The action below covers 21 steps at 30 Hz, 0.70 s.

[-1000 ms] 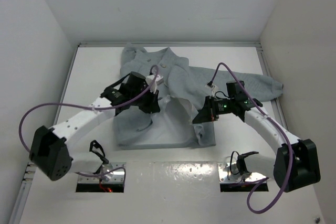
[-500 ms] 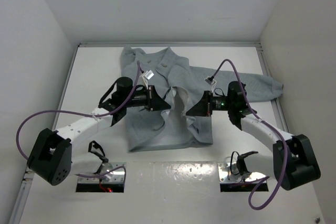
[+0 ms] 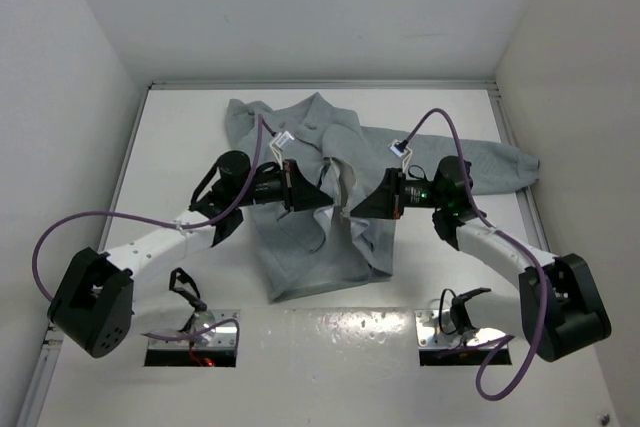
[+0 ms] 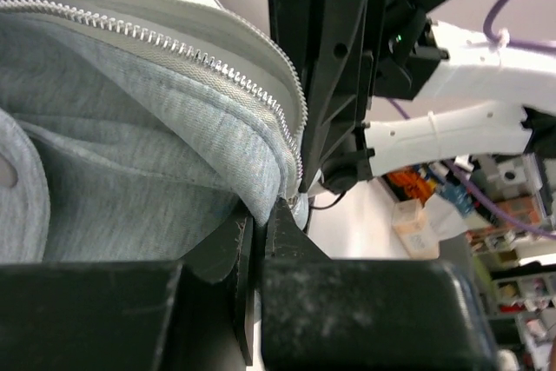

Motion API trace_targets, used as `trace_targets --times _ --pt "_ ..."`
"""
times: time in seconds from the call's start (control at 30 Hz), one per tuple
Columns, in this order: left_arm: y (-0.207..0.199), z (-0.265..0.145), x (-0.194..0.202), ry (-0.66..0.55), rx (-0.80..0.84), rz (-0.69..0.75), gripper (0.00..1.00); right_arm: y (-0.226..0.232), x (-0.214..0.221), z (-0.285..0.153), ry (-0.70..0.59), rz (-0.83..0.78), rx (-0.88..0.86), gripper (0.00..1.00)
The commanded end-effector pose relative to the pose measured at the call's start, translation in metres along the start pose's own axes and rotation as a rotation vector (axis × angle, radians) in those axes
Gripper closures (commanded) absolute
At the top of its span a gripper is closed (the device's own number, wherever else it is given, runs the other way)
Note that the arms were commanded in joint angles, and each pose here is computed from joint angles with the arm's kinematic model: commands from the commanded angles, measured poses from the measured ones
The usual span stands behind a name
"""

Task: Zip up the jacket

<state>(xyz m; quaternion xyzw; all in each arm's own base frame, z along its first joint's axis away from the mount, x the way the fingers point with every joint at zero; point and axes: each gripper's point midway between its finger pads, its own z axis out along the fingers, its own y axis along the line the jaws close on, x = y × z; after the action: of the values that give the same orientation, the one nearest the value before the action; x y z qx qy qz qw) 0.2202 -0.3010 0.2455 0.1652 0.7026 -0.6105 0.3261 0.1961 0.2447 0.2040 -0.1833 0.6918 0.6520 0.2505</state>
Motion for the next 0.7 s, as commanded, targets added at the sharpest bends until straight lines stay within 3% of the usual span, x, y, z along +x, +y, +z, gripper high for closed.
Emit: trace_targets --times 0.0,0.13,0.2,0.23,0.3,0.33,0.37,0.57,0.67 --pt "-0.035 -0.001 -0.008 -0.018 0.109 0.151 1.0 0.017 -0.005 0.003 -0.002 -0.097 -0.066 1.0" --pt "-0.033 -0.003 -0.011 -0.016 0.069 0.18 1.0 0.032 -0.005 0.001 0.035 -0.271 -0.124 1.0" --pt "-0.019 -0.007 -0.012 -0.023 0.024 0.182 1.0 0.03 0.003 -0.003 0.071 -0.479 -0.142 1.0" --pt "-0.019 -0.008 -0.013 -0.029 0.016 0.181 1.0 0.01 0.041 -0.01 0.178 -0.227 -0.055 1.0" --pt "-0.013 -0.01 -0.011 -0.024 -0.002 0.176 1.0 -0.006 0.031 -0.009 0.24 -0.952 0.015 1.0" --pt "-0.011 -0.01 -0.009 -0.017 -0.008 0.168 1.0 -0.008 0.053 -0.01 0.33 -1.108 -0.025 1.0" --pt "-0.008 -0.011 -0.006 -0.012 -0.013 0.161 1.0 -0.028 0.054 -0.014 0.344 -1.141 0.067 1.0" --pt "0.002 -0.012 -0.013 -0.024 -0.055 0.189 1.0 -0.027 0.011 -0.007 0.138 -1.225 0.153 1.0" --pt "-0.001 -0.012 -0.011 -0.01 -0.038 0.189 1.0 -0.02 0.019 -0.007 0.128 -1.115 0.114 1.0"
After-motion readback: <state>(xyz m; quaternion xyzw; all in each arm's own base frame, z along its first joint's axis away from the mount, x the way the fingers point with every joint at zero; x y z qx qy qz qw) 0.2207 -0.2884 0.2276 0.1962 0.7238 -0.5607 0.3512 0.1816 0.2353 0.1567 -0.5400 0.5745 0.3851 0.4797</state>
